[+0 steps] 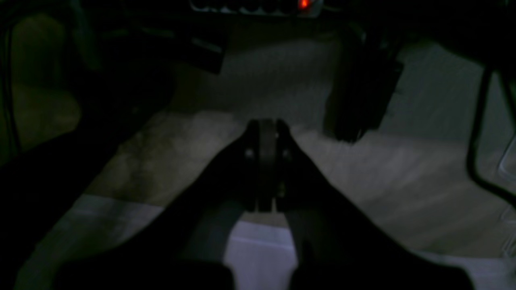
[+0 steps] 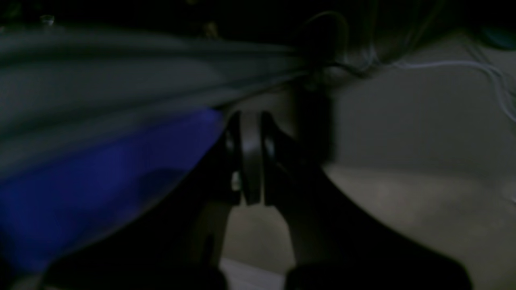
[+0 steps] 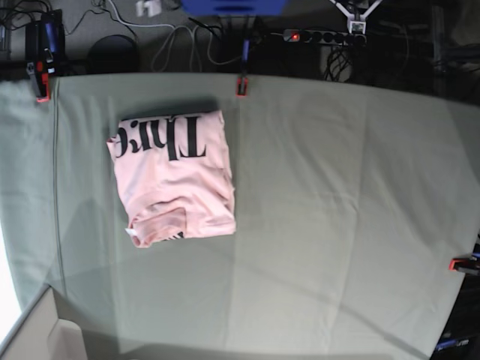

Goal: Layout the t-shirt on the table in an organized manner, then fold the t-shirt properly

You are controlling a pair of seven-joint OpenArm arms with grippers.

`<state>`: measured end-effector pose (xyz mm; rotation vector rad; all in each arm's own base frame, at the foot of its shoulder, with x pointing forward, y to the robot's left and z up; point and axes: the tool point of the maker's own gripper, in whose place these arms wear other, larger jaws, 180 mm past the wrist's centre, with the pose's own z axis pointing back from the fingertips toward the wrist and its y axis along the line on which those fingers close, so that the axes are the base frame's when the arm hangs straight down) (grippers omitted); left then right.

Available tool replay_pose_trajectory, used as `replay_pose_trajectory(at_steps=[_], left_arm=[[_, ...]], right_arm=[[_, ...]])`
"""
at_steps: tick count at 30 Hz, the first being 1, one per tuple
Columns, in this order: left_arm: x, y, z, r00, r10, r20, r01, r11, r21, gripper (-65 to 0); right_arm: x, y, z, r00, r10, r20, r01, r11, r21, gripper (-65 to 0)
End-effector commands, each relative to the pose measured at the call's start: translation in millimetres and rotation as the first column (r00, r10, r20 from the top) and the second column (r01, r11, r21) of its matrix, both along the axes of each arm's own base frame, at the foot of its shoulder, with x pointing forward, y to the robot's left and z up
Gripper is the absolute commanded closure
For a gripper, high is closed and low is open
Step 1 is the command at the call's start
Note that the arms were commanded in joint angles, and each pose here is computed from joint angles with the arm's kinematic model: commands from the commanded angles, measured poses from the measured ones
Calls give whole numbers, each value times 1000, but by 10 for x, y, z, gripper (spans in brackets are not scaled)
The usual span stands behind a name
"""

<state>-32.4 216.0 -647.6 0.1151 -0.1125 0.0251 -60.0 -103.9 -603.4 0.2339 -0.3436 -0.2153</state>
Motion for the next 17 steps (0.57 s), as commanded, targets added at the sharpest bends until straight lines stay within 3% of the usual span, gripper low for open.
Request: replay_pose_trajectory(at_steps=[1,4,7,9,14,17], left_arm=[[2,104,-10,1000,-18,11,18,1000,20,0],[120,-174,-88,999,-19,36,21,998,-64,0],[204,-203,-108,1000,12,28,-10,998,-55,0],[291,-250,-113,999,35,42,-33,998,-50,0],[473,-432,-128,997,29,69,-23,997,-77,0],[524,-552,-135,997,22,74,-15,995,-97,0]], right_arm=[[-220,-297,-39,1000,14,-24,-16,996,-90,0],[-376,-581,-190,998,55,-33,-61,977,-204,0],[-417,-834,-235,995,81,-52,-93,950,-298,0],[-316,-1023,-220,992,122,-42,-128,913,-388,0],[-258,-1250,-220,982,148,-118,-188,821,-539,0],[-211,-1133,-267,981,128,-147,-188,819,-543,0]])
